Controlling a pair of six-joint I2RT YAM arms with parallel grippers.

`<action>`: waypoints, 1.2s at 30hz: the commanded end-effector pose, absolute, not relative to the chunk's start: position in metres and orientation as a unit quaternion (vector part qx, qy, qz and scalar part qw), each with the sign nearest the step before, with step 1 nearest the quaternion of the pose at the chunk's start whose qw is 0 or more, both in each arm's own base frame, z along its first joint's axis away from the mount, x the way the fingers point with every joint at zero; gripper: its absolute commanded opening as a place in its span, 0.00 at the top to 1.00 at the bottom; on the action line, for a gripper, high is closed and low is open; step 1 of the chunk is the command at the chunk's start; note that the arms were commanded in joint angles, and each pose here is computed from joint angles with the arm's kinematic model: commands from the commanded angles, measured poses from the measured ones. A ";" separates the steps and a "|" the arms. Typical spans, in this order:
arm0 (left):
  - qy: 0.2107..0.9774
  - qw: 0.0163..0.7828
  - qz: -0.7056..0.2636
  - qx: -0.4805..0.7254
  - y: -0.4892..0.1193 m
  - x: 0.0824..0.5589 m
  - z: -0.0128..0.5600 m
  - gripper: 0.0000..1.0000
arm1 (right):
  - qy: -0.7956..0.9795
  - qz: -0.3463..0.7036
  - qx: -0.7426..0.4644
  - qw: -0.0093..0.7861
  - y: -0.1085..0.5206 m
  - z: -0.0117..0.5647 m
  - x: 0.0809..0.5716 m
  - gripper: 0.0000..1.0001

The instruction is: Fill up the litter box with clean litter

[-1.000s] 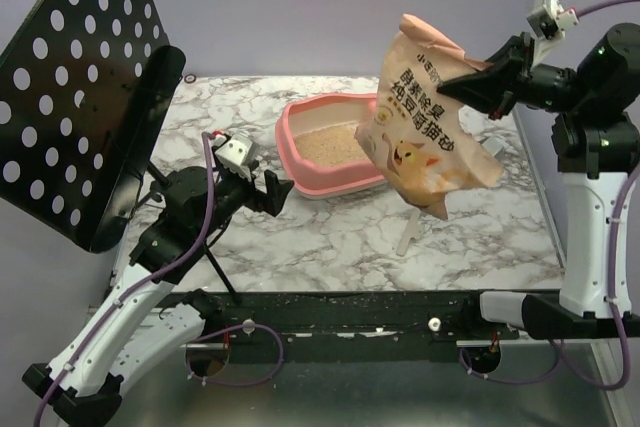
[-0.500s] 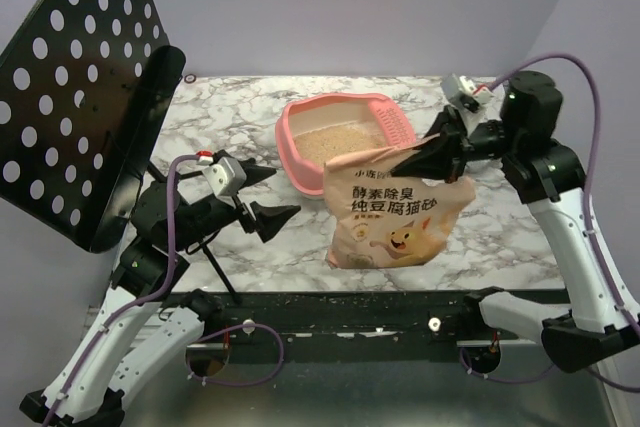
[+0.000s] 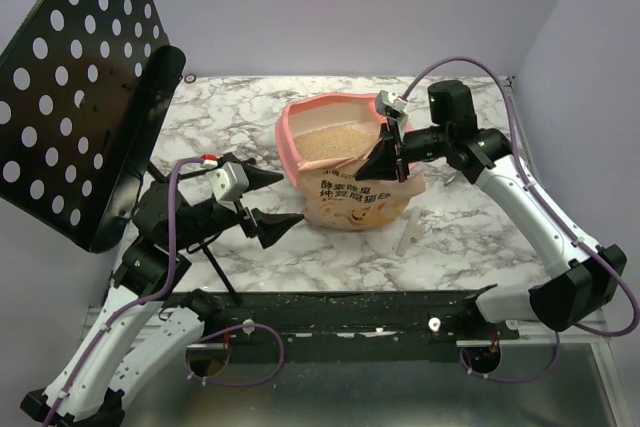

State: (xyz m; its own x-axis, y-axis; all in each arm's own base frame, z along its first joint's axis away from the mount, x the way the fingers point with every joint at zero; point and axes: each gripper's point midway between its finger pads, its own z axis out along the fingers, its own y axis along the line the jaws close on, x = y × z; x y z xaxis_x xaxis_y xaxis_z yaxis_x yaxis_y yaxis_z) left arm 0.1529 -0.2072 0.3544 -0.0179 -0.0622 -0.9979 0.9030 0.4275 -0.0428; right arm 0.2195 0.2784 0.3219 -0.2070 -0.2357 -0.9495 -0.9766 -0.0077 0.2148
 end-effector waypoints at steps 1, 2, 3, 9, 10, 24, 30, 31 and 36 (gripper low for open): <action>0.587 0.611 -0.396 0.354 -0.207 0.156 0.355 0.01 | 0.524 0.503 -0.546 0.417 0.293 0.345 0.217 1.00; 0.588 0.611 -0.395 0.354 -0.207 0.156 0.354 0.01 | 0.525 0.509 -0.546 0.410 0.296 0.340 0.218 1.00; 0.588 0.612 -0.394 0.353 -0.207 0.157 0.354 0.01 | 0.527 0.512 -0.545 0.404 0.298 0.335 0.219 1.00; 0.594 0.610 -0.390 0.350 -0.207 0.161 0.352 0.01 | 0.532 0.529 -0.543 0.378 0.322 0.309 0.221 1.00; 0.595 0.609 -0.389 0.351 -0.207 0.162 0.351 0.01 | 0.532 0.526 -0.544 0.380 0.327 0.308 0.221 1.00; 0.639 0.555 -0.326 0.421 -0.224 0.191 0.309 0.01 | 0.586 0.489 -0.509 0.398 0.328 0.291 0.213 0.76; 0.648 0.541 -0.244 0.478 -0.231 0.213 0.296 0.01 | 0.589 0.485 -0.500 0.410 0.317 0.300 0.200 0.42; 0.647 0.542 -0.236 0.481 -0.231 0.216 0.297 0.01 | 0.592 0.482 -0.496 0.413 0.315 0.300 0.200 0.41; 0.649 0.530 -0.207 0.504 -0.234 0.230 0.291 0.01 | 0.627 0.460 -0.461 0.428 0.303 0.301 0.201 0.39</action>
State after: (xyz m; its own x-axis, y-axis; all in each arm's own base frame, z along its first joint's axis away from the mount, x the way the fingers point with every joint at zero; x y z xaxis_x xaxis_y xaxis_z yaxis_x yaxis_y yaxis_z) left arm 0.2172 -0.2388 0.2909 0.0107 0.3543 -0.9351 0.8931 0.4172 0.1683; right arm 0.1978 0.3105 0.3016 -0.1773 -0.1950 -0.9647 -0.9840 0.0521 0.1703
